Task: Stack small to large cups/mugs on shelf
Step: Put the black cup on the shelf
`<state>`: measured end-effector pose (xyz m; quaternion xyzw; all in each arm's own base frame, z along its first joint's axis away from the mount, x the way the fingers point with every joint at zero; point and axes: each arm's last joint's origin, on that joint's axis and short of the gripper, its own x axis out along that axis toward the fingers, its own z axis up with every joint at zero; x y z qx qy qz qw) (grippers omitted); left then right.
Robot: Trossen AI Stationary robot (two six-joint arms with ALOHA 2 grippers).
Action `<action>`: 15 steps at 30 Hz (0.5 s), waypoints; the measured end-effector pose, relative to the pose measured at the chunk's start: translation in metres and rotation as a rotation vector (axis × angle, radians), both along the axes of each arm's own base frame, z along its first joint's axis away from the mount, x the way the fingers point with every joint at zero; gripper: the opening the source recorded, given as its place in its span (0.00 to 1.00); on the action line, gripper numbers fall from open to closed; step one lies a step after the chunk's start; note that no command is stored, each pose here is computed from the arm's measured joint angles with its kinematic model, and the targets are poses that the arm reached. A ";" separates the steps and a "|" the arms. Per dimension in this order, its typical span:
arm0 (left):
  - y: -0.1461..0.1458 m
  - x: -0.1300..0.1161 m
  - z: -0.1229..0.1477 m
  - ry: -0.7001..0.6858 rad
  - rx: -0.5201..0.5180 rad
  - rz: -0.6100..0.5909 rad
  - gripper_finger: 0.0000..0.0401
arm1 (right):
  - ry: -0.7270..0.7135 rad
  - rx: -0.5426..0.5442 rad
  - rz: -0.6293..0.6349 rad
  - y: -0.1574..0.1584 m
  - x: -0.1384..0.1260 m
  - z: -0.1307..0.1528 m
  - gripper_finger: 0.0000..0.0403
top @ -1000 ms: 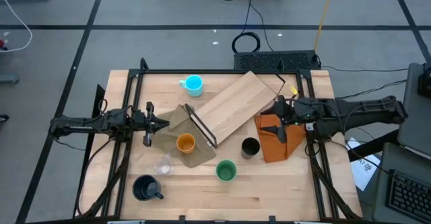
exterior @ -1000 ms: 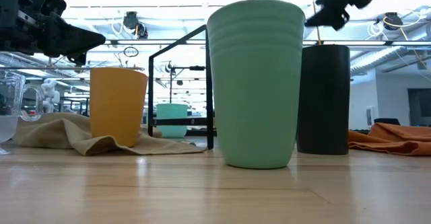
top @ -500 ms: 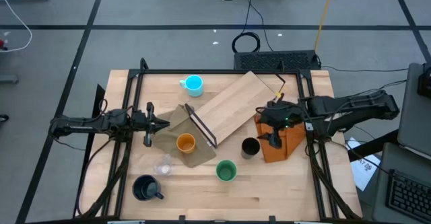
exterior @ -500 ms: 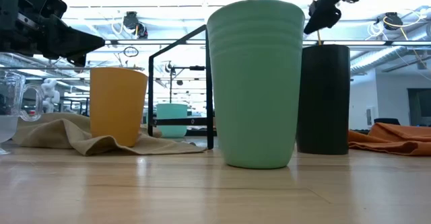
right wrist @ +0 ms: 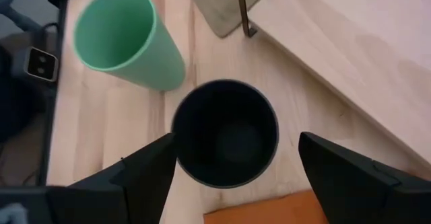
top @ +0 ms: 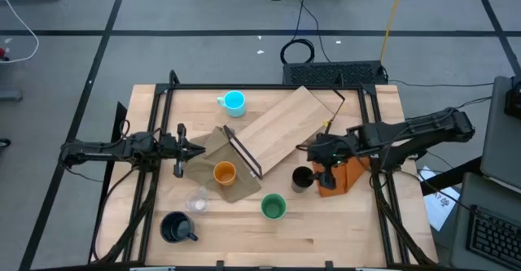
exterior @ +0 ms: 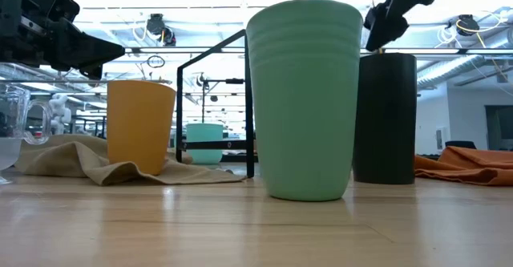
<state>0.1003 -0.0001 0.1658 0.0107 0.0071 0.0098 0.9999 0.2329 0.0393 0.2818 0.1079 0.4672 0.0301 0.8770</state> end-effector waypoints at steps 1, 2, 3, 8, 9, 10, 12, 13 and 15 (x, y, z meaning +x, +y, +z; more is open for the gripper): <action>0.000 0.000 0.000 0.000 0.000 0.000 0.09 | 0.012 -0.002 0.000 0.000 0.002 -0.002 0.74; 0.000 0.000 0.000 0.000 0.000 0.000 0.09 | 0.021 -0.003 0.000 0.000 0.003 -0.004 0.74; 0.000 0.000 0.000 0.000 0.000 0.000 0.09 | 0.030 -0.005 0.000 0.001 0.004 -0.006 0.74; 0.000 0.000 0.000 0.000 0.000 0.000 0.09 | 0.065 -0.020 -0.002 0.001 0.009 -0.013 0.74; 0.000 0.000 0.000 0.001 0.000 0.000 0.09 | 0.069 -0.021 -0.002 0.001 0.010 -0.014 0.74; 0.000 0.000 0.000 0.001 0.000 0.000 0.09 | 0.071 -0.024 0.002 0.001 0.010 -0.015 0.74; 0.000 0.000 0.000 0.001 0.000 0.000 0.09 | 0.079 -0.035 0.015 0.001 0.012 -0.017 0.74; 0.000 0.000 0.000 0.001 0.000 0.000 0.09 | 0.082 -0.039 0.018 0.002 0.013 -0.018 0.74; 0.000 0.000 0.000 0.001 0.000 0.000 0.09 | 0.085 -0.046 0.027 0.002 0.014 -0.020 0.74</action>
